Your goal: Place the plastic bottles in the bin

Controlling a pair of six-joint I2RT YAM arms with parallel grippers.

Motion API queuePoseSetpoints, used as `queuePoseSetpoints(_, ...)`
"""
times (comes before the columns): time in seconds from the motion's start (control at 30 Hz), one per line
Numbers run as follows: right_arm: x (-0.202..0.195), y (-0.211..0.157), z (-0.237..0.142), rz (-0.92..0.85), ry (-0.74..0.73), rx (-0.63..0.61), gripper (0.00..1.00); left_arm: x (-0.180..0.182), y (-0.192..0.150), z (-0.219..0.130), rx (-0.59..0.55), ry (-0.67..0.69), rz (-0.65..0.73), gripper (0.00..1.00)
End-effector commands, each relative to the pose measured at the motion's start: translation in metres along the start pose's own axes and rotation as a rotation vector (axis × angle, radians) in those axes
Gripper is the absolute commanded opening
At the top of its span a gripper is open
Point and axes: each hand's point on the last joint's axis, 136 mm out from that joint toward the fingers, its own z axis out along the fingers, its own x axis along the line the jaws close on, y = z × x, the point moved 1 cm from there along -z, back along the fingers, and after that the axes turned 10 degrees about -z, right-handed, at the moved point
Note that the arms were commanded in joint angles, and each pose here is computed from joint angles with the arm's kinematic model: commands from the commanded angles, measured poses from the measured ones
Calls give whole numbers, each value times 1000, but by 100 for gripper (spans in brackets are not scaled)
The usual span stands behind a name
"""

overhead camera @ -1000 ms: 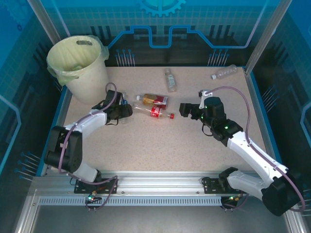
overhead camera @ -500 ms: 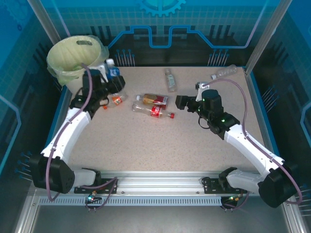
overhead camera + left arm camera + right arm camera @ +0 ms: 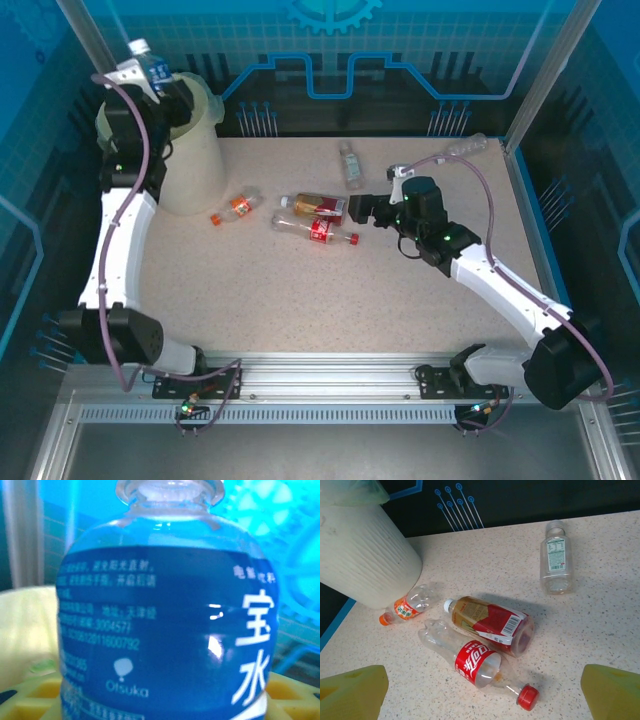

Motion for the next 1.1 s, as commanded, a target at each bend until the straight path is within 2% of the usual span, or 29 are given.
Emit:
queuePoseSetpoints(0.0, 13, 10, -3, -28, 35, -7, 100, 41, 30, 22, -97, 146, 22, 52)
queuePoseSetpoints(0.23, 14, 7, -7, -46, 27, 4, 100, 99, 27, 72, -44, 284, 23, 52)
queuePoseSetpoints(0.37, 12, 6, -9, -55, 17, 17, 100, 130, 21, 94, -16, 400, 101, 55)
queuePoseSetpoints(0.47, 11, 6, -10, -52, 7, 20, 100, 155, 11, 105, 11, 495, 136, 60)
queuePoseSetpoints(0.57, 10, 7, -13, -47, -1, 25, 100, 171, 7, 108, 24, 540, 127, 60)
queuePoseSetpoints(0.7, 10, 6, -12, -57, -3, 32, 100, 184, 7, 108, 28, 586, 107, 64)
queuePoseSetpoints(0.83, 12, 5, -9, -49, 21, 32, 100, 191, 5, 108, 54, 619, 102, 73)
queuePoseSetpoints(0.97, 12, 7, -6, -44, 28, 22, 100, 185, 6, 108, 69, 594, 85, 76)
queuePoseSetpoints(1.07, 10, 4, -1, -41, 15, 32, 100, 180, 7, 106, 73, 574, 72, 84)
